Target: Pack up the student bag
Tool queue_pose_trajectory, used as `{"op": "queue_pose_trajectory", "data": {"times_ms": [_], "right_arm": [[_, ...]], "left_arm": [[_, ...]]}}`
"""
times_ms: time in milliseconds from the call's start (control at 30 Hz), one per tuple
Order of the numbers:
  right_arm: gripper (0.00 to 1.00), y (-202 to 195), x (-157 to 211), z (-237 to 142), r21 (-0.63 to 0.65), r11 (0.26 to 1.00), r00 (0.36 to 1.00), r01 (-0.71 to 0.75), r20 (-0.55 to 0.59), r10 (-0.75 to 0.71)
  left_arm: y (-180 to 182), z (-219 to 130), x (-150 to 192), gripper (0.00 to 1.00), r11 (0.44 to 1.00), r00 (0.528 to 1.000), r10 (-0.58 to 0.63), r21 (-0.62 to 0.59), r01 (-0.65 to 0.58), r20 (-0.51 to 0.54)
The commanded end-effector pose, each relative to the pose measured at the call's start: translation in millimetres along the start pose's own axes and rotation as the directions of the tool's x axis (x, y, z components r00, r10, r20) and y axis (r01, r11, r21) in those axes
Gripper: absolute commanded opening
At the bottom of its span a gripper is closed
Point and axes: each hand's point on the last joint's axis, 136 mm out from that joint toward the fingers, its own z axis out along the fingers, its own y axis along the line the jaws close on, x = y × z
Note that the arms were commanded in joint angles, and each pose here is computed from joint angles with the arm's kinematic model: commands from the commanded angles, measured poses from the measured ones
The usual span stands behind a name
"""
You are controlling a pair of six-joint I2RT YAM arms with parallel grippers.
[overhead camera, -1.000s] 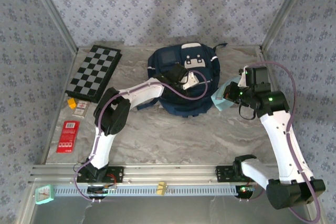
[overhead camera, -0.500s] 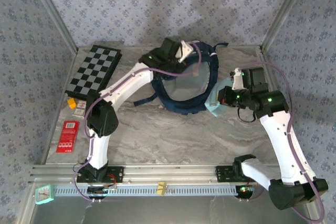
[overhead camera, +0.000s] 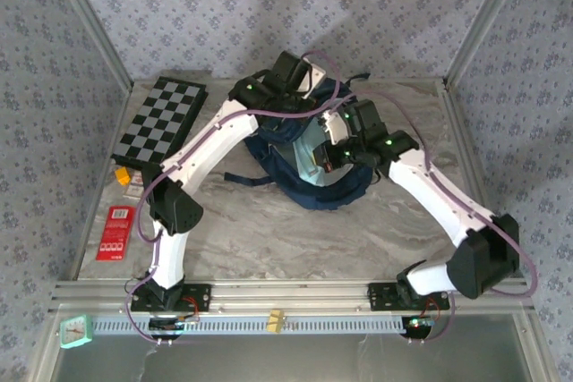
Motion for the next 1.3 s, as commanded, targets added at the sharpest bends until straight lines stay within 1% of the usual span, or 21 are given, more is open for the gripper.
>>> {"op": "queue_pose_trajectory", "data": {"times_ms": [0, 33, 100, 133, 167, 233, 267, 333, 367, 433, 467, 600, 633, 700, 767, 833, 867, 967, 1033, 1133, 1267], "right_arm": [[0.0, -42, -11, 34, 0.113, 0.979, 0.98, 0.168, 0.093, -0.178], [0.0, -50, -7, 42, 0.124, 0.977, 0.979, 0.171, 0.087, -0.182], [0.13, -73, -2, 53, 0.196, 0.968, 0.983, 0.159, 0.058, -0.174], [0.15, -77, 2, 55, 0.226, 0.959, 0.982, 0.171, 0.04, -0.185], [0.19, -79, 5, 55, 0.263, 0.947, 0.98, 0.183, 0.025, -0.197], [0.34, -73, 9, 49, 0.284, 0.94, 0.978, 0.189, 0.034, -0.207], [0.4, -66, 10, 45, 0.28, 0.943, 0.978, 0.182, 0.049, -0.203], [0.53, -61, 17, 35, 0.283, 0.953, 0.988, 0.112, 0.071, -0.137], [0.56, -59, 24, 32, 0.27, 0.961, 0.995, 0.055, 0.069, -0.077], [0.55, -54, 40, 33, 0.25, 0.967, 0.998, -0.049, 0.059, 0.035], [0.5, -53, 51, 36, 0.256, 0.961, 0.994, -0.104, 0.052, 0.093], [0.21, -53, 84, 54, 0.255, 0.936, 0.968, -0.243, 0.007, 0.249], [0.18, -56, 88, 58, 0.271, 0.93, 0.966, -0.25, 0.0, 0.26], [0.1, -68, 89, 64, 0.33, 0.91, 0.963, -0.252, -0.005, 0.269], [0.08, -74, 76, 71, 0.332, 0.914, 0.97, -0.232, 0.012, 0.242], [0.04, -85, 49, 74, 0.374, 0.909, 0.983, -0.186, 0.073, 0.171], [0.04, -87, 35, 76, 0.37, 0.913, 0.984, -0.17, 0.109, 0.139], [0.06, -91, -13, 79, 0.303, 0.94, 0.964, -0.154, 0.254, 0.077], [0.07, -96, -35, 82, 0.273, 0.949, 0.947, -0.16, 0.314, 0.069], [0.07, -101, -40, 95, 0.232, 0.959, 0.952, -0.161, 0.294, 0.089], [0.09, -90, -28, 96, 0.187, 0.973, 0.961, -0.135, 0.263, 0.083]], "left_arm": [[12, -64, -55, 0.0, 0.997, 0.974, -0.067, -0.015, 0.072, 0.215], [12, -64, -55, 0.0, 0.997, 0.973, -0.07, -0.013, 0.074, 0.22], [11, -63, -52, 0.0, 0.997, 0.974, -0.078, -0.008, 0.081, 0.212], [11, -63, -51, 0.0, 0.997, 0.975, -0.079, -0.007, 0.082, 0.208], [10, -63, -50, 0.0, 0.997, 0.976, -0.076, -0.006, 0.079, 0.202], [11, -62, -47, 0.0, 0.997, 0.978, -0.072, -0.007, 0.075, 0.196], [11, -62, -47, 0.0, 0.997, 0.978, -0.073, -0.009, 0.076, 0.196], [10, -63, -46, 0.0, 0.997, 0.977, -0.073, -0.004, 0.076, 0.198], [9, -63, -45, 0.0, 0.997, 0.977, -0.073, 0.001, 0.074, 0.199], [8, -62, -45, 0.0, 0.997, 0.977, -0.074, 0.009, 0.074, 0.202], [8, -61, -44, 0.0, 0.997, 0.978, -0.073, 0.01, 0.073, 0.197], [7, -57, -40, 0.0, 0.997, 0.98, -0.076, 0.009, 0.076, 0.185], [5, -58, -40, 0.0, 0.997, 0.98, -0.077, 0.019, 0.075, 0.184], [4, -59, -41, 0.0, 0.997, 0.979, -0.081, 0.027, 0.077, 0.187], [4, -60, -39, 0.0, 0.996, 0.98, -0.086, 0.032, 0.082, 0.179], [-2, -62, -38, 0.0, 0.994, 0.98, -0.103, 0.063, 0.094, 0.171], [-4, -62, -37, 0.0, 0.992, 0.979, -0.114, 0.076, 0.103, 0.169], [-8, -63, -32, 0.0, 0.986, 0.976, -0.148, 0.097, 0.133, 0.163], [-7, -66, -29, 0.0, 0.982, 0.971, -0.178, 0.095, 0.165, 0.157], [-7, -65, -24, 0.0, 0.977, 0.967, -0.202, 0.099, 0.188, 0.153], [-2, -57, -18, 0.0, 0.975, 0.966, -0.218, 0.082, 0.208, 0.137]]}}
